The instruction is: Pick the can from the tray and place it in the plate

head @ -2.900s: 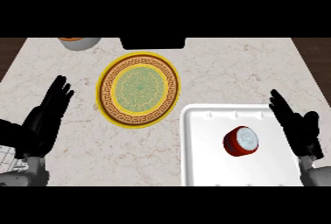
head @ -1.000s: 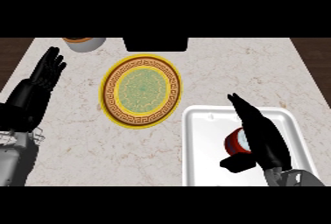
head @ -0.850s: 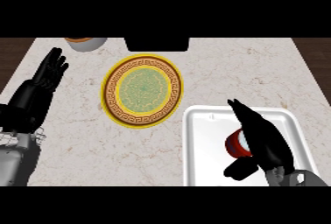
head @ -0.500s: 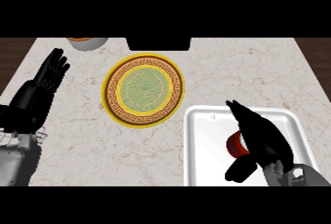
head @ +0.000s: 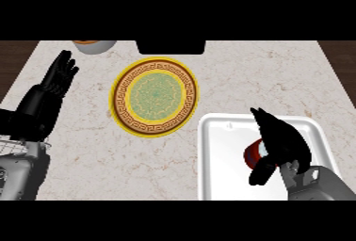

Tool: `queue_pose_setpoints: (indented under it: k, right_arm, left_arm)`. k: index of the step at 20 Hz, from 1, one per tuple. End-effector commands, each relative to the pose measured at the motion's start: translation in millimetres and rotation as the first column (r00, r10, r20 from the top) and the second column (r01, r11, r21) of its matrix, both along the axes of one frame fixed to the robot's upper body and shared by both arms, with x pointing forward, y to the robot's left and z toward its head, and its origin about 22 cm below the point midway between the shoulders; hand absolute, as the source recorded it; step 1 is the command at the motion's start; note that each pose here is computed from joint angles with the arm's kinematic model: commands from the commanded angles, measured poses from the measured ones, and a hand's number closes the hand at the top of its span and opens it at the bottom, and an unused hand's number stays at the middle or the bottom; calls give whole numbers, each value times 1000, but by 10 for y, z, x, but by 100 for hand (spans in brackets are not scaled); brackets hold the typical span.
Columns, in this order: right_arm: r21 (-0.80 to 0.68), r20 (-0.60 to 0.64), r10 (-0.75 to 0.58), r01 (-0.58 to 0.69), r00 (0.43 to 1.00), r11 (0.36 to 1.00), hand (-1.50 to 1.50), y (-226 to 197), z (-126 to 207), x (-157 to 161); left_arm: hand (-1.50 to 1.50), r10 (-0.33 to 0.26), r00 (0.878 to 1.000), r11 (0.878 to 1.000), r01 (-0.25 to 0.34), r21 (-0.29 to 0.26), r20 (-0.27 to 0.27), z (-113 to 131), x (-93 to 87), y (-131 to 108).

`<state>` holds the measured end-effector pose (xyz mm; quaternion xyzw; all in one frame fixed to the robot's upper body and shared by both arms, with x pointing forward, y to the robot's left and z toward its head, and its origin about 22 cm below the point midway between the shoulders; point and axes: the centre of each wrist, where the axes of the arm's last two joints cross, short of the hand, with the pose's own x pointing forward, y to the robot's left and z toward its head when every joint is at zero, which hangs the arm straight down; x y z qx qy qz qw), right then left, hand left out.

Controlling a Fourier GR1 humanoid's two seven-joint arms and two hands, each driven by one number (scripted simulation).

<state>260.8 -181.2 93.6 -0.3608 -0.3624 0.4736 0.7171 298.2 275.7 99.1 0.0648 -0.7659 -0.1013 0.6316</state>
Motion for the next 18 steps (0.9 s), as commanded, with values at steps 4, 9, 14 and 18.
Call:
queue_pose_setpoints:
  k: [4, 9, 14, 18]
  right_arm:
    - [-93, -115, -96, 86, 989, 992, -150, 6, -321, 0]
    - [-93, -137, -81, 69, 987, 993, -150, -169, -303, -54]
    - [-86, -194, -102, 87, 976, 992, -150, -137, -596, 27]
    - [-115, -189, -106, 85, 976, 990, -150, -353, -684, 103]
  left_arm:
    - [0, -10, 1000, 1000, 10, -15, -9, 16, 56, 226]
    - [0, 1, 1000, 1000, -1, -16, -3, 187, 60, 228]
    - [0, -28, 1000, 1000, 28, -11, -8, 12, -122, 196]
    - [0, -6, 1000, 1000, 6, -10, -6, -9, 27, 126]
